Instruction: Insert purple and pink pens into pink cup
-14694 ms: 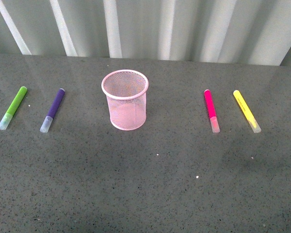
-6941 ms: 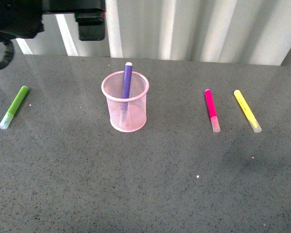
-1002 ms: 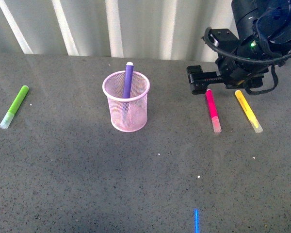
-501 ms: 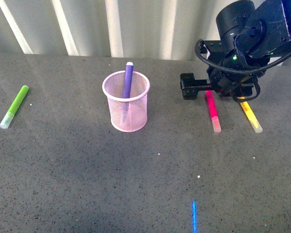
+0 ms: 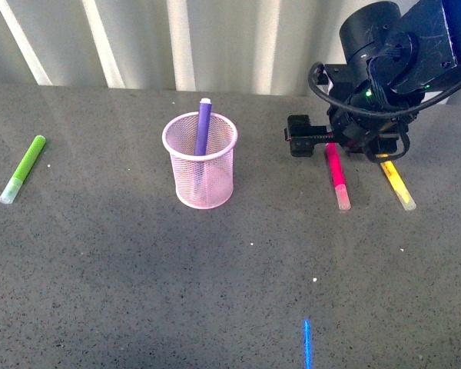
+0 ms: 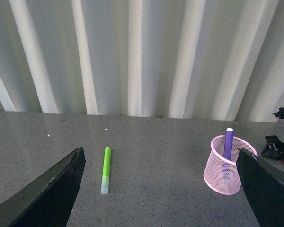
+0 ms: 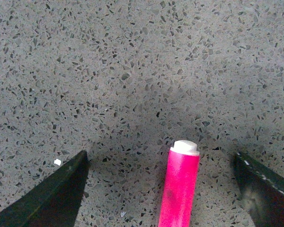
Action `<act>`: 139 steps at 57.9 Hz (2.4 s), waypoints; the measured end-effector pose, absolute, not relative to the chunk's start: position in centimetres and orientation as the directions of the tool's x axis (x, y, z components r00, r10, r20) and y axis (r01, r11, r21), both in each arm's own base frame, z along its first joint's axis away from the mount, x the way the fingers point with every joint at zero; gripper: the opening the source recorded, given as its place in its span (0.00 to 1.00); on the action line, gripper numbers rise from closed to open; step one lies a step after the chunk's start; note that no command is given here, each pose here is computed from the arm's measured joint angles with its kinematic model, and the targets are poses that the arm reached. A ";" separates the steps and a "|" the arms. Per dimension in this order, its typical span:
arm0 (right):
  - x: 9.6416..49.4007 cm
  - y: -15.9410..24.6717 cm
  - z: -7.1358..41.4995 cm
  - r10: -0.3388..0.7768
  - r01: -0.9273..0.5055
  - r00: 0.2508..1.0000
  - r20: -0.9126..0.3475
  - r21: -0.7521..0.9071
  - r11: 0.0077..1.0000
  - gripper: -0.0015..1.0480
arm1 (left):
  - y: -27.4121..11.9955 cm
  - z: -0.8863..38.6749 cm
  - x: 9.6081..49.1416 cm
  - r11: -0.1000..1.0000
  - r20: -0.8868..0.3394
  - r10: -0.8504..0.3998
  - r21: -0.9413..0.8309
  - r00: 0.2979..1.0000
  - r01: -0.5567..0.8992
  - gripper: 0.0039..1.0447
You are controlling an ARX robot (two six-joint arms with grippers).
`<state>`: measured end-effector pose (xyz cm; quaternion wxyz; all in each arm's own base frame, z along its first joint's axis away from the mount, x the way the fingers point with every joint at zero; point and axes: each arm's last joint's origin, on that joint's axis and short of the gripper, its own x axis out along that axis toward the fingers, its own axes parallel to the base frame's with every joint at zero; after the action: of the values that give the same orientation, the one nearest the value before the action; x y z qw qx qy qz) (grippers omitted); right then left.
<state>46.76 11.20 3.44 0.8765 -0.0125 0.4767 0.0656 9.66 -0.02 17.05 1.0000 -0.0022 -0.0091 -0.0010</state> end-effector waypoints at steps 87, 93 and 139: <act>38.2 19.3 18.0 0.633 -0.636 0.768 -0.099 0.008 0.772 0.12 | 0.0 17.0 9.7 1.000 0.018 -0.002 -0.005 1.000 0.002 0.94; 37.6 20.4 17.4 0.699 -0.701 0.710 -0.086 0.010 0.713 0.12 | 0.0 17.0 9.7 1.000 0.018 -0.002 -0.005 1.000 0.002 0.94; 40.8 24.1 12.1 0.783 -0.781 0.596 -0.176 0.099 0.617 0.11 | 0.0 17.0 9.7 1.000 0.018 -0.002 -0.005 1.000 0.002 0.94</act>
<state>40.81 24.10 12.07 0.8934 0.0058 0.1011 0.4377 9.66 -0.02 17.05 1.0000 -0.0024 -0.0091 -0.0008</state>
